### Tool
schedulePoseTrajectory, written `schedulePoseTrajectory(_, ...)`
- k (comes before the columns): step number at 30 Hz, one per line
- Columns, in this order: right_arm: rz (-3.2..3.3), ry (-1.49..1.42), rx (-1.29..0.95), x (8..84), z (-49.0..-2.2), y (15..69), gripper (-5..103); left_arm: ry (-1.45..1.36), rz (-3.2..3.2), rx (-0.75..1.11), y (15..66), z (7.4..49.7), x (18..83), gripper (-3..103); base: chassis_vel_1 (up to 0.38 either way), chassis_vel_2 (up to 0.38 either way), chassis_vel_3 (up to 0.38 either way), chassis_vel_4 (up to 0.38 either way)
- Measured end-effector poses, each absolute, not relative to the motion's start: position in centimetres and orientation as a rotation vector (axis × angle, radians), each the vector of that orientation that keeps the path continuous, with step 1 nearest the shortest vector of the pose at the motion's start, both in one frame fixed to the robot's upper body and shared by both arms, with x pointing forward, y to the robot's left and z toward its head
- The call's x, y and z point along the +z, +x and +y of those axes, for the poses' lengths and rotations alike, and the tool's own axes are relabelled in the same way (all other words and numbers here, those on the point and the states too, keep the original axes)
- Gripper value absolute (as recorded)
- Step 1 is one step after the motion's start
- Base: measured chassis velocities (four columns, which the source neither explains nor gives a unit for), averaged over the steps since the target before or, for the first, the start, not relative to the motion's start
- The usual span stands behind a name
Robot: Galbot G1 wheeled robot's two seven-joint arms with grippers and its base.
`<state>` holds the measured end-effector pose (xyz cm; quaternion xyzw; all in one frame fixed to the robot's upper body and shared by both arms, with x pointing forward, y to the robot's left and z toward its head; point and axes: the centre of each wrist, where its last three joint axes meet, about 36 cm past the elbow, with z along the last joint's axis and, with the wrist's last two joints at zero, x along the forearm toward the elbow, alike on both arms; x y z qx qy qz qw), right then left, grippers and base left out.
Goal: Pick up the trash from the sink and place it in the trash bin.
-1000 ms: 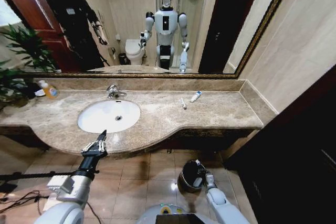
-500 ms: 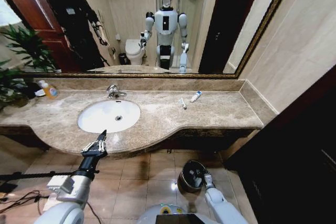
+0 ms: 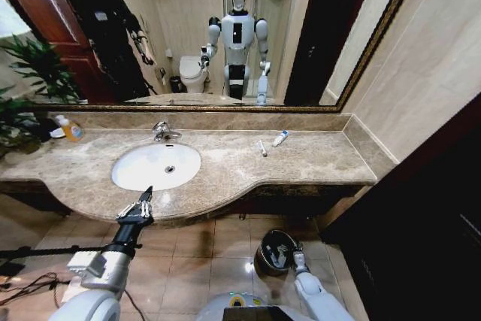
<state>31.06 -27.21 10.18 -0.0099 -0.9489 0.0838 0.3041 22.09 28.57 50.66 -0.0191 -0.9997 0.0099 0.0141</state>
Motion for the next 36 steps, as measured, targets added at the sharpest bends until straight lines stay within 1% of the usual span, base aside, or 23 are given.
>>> schedulePoseTrajectory(10,-2.556,-0.095,0.247,12.9,-27.4,30.6,100,-0.059,-3.113,0.031,22.1,28.6,50.7,0,0.0,0.0,0.0,0.0)
schedulePoseTrajectory(17,-2.672,-0.23,0.212,18.5,-29.5,30.3,100,-0.059,-3.113,0.031,22.1,28.6,50.7,0,0.0,0.0,0.0,0.0)
schedulePoseTrajectory(18,-2.672,-0.23,0.212,18.5,-29.5,30.3,100,-0.059,-3.113,0.031,22.1,28.6,50.7,0,0.0,0.0,0.0,0.0)
schedulePoseTrajectory(25,-2.826,-0.239,0.172,26.5,-30.0,30.7,100,-0.059,-3.113,0.031,22.1,28.6,50.7,0,0.0,0.0,0.0,0.0)
schedulePoseTrajectory(26,-2.826,-0.239,0.172,26.5,-30.0,30.7,100,-0.059,-3.113,0.031,22.1,28.6,50.7,0,0.0,0.0,0.0,0.0)
schedulePoseTrajectory(30,-2.918,-0.215,0.155,31.5,-29.2,31.3,100,-0.059,-3.113,0.031,22.1,28.6,50.7,0,0.0,0.0,0.0,0.0)
schedulePoseTrajectory(31,-2.918,-0.215,0.155,31.5,-29.2,31.3,100,-0.059,-3.113,0.031,22.1,28.6,50.7,0,0.0,0.0,0.0,0.0)
schedulePoseTrajectory(35,-3.004,-0.177,0.093,36.8,-26.6,32.0,100,-0.059,-3.113,0.031,22.1,28.6,50.7,0,0.0,0.0,0.0,0.0)
schedulePoseTrajectory(36,-3.004,-0.177,0.093,36.8,-26.6,32.0,100,-0.059,-3.113,0.031,22.1,28.6,50.7,0,0.0,0.0,0.0,0.0)
